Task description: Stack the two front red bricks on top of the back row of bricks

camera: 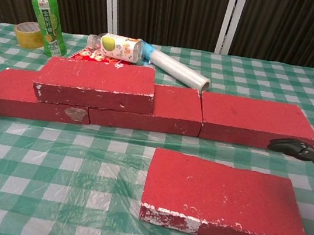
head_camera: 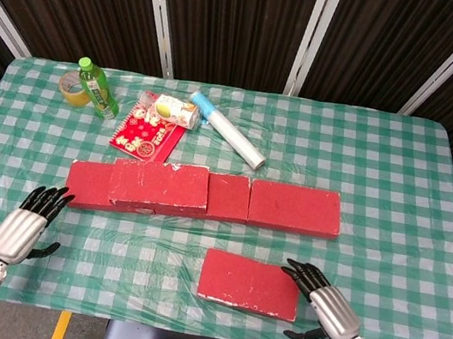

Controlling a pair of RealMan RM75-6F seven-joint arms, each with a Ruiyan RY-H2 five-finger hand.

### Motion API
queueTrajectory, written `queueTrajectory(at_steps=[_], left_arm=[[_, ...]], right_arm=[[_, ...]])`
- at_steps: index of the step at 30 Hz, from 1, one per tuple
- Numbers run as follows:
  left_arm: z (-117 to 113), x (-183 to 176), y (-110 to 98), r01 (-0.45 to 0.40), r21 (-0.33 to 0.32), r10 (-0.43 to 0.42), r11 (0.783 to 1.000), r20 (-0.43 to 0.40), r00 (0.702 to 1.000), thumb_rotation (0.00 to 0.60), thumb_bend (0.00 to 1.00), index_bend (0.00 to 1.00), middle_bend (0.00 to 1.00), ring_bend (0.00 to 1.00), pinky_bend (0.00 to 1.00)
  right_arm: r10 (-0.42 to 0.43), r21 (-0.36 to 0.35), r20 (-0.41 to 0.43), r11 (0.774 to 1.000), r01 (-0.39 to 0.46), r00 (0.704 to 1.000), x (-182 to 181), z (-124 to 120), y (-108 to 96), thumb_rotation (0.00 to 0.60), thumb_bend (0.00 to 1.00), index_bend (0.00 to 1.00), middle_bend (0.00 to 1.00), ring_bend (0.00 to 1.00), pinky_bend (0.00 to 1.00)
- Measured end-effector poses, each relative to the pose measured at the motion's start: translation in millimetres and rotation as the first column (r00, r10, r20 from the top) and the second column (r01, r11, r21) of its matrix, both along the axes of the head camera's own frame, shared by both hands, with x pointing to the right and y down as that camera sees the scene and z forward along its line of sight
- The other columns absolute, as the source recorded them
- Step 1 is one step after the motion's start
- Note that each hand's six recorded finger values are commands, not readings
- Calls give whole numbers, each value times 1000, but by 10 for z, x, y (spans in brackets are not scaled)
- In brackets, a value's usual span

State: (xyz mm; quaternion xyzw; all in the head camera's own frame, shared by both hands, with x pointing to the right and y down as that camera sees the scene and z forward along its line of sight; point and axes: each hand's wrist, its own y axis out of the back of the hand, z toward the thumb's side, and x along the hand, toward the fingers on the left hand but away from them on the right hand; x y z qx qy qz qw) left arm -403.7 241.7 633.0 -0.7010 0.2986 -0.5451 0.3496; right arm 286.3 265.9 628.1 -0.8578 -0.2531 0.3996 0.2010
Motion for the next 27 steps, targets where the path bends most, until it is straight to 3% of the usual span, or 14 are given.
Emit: queueTrajectory(at_steps=[5,17,21,24,27], left_arm=[[42,-136,121,27,-13,-28,1000,-26,999,600,252,0,0,0,39],[75,-158,119,27,-14,-27,1000,-18,999,600,251,0,0,0,39],[86,-167,109,31,-21,-31,999,-19,999,600,252,0,0,0,39],[89,-172,104,33,-24,-33,999,-20,999,600,253,0,0,0,39],[88,-173,103,33,-24,-33,999,-20,999,600,254,0,0,0,39]], right_arm=[[-7,-13,36,1000,8,999,-290,200,24,600,126,0,0,0,0],[4,-77,16,997,-3,1000,-584,587,-59,600,126,0,0,0,5],[2,-91,-4,996,-3,1000,-608,645,-73,600,126,14,1,0,131],[0,-93,-21,996,-2,1000,-622,668,-81,600,126,120,78,20,272],[-2,-96,-25,995,0,1000,-644,675,-81,600,125,321,228,164,416]])
